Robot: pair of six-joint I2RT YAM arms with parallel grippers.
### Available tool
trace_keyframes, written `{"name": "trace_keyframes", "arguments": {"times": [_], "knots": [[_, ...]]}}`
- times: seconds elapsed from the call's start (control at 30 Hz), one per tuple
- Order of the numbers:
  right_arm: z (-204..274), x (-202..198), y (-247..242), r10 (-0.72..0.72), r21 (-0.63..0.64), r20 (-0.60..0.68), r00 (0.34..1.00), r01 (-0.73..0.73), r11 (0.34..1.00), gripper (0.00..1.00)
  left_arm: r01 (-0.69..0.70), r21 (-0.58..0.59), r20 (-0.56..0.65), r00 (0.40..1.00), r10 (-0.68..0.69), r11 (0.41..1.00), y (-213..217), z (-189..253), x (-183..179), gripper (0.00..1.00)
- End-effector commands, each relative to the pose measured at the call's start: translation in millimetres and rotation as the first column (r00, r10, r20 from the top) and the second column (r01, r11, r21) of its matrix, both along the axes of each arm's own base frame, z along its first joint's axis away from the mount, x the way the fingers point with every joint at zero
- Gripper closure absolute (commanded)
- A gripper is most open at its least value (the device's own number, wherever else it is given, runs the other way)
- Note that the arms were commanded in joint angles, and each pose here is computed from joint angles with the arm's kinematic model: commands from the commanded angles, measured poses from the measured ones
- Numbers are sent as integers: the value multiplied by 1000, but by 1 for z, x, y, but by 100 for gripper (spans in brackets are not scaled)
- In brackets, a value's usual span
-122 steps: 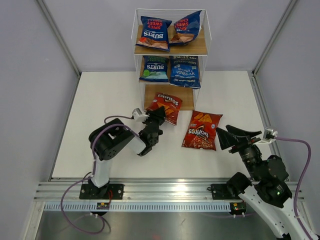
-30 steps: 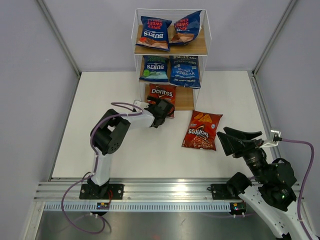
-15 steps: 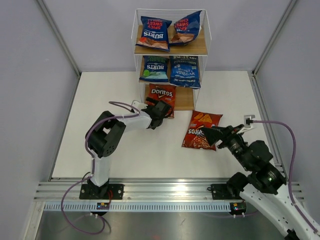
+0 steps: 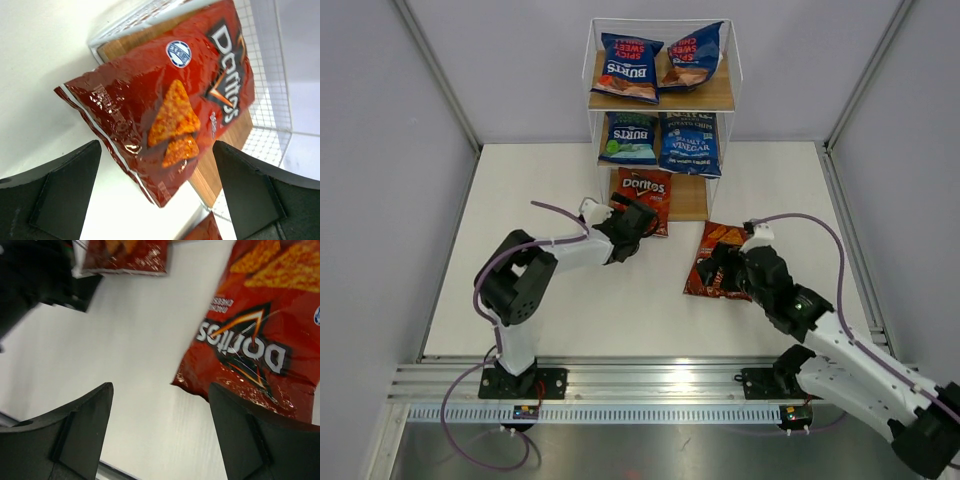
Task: Place and organize the chips bags onto the shelf
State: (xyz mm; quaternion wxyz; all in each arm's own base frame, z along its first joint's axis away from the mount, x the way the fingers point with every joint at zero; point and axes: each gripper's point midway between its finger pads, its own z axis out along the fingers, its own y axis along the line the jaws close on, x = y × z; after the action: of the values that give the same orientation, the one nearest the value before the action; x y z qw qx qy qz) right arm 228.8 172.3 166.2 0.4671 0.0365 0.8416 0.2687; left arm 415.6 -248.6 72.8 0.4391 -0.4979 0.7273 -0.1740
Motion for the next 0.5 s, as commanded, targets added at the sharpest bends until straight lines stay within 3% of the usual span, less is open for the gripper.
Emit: {"name": "trace_keyframes", "arguments": {"times": [0.0, 0.33, 0.47], "knots": [[1, 18, -1, -32, -91, -28, 999, 30, 995, 14, 45, -26, 65, 997, -44, 999, -6, 29, -1, 1], [-14, 44, -56, -172, -164, -130, 976, 150, 975, 9, 247, 12, 123, 961, -246, 969, -6, 75, -37, 1], [-36, 51, -64, -205, -211, -200, 958, 163, 964, 9, 301, 20, 121, 946, -301, 953, 11, 68, -65, 1]]}}
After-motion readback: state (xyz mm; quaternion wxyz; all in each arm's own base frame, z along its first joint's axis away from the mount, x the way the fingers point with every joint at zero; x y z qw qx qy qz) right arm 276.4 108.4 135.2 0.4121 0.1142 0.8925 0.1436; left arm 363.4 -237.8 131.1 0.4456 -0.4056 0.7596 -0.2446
